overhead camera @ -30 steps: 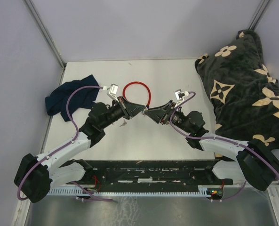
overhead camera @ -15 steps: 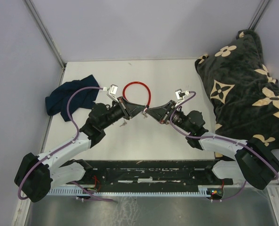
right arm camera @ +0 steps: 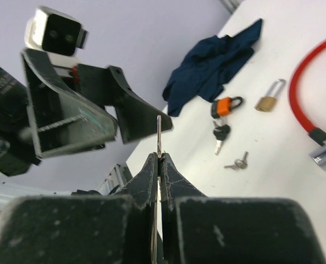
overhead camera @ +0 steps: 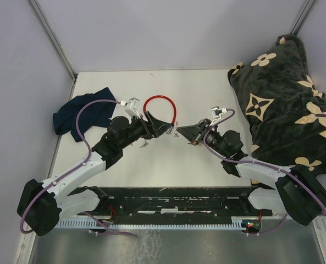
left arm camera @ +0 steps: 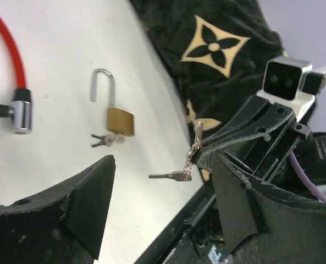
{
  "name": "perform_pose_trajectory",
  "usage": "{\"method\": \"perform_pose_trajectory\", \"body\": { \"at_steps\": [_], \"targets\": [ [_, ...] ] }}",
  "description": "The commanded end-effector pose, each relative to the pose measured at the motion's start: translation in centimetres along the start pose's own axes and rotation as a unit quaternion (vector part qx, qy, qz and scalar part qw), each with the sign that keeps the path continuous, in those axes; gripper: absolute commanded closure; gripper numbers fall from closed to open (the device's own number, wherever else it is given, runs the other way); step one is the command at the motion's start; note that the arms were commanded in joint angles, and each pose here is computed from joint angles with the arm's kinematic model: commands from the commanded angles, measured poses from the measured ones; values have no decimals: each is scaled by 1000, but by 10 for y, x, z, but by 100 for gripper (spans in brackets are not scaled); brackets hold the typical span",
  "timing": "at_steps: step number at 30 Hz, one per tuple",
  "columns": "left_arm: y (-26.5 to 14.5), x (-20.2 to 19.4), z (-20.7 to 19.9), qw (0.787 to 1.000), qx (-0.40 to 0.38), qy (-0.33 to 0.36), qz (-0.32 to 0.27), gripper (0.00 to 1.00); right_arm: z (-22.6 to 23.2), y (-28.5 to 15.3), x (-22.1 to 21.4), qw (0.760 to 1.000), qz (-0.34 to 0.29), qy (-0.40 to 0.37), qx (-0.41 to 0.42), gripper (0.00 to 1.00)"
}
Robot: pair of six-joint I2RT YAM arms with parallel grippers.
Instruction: Unlock with the key
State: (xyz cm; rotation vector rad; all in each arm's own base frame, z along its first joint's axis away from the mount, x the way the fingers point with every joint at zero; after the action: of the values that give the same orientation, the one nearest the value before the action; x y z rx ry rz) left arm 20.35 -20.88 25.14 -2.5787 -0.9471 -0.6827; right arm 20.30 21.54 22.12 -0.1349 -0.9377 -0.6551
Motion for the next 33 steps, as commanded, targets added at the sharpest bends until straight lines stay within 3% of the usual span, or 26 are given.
{"method": "perform_pose_trajectory", "body": {
  "at_steps": [1,7,15,23,33],
  "targets": [
    [6,17,5,992,91,86,5,21,-10,-15,0,999,-15,-8,-36,98],
    [37,21,25,961,193,165,113,19,-20,-31,-8,996,-1,-22,-85,98],
    [79,22,63,895,289,247,235,19,-24,-46,-12,992,12,-37,-119,98],
    [128,26,88,845,323,303,299,24,-28,-53,-15,990,19,-39,-133,98],
    [174,9,116,817,321,323,353,28,-28,-58,-17,989,27,-39,-139,98]
  ]
}}
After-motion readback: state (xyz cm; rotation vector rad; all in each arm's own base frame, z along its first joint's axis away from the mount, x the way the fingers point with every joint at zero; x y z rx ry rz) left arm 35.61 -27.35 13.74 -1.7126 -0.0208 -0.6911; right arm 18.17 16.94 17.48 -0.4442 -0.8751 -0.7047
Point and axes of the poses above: each gripper's point midway between its finger pads, its own y axis out along the fingers, its own z axis along the line the jaws close on, x = y × z, the point moved 9 cm from there along -y, back along the fingers, and after that the axes turned 9 degrees about -y, right-handed, at the moved point
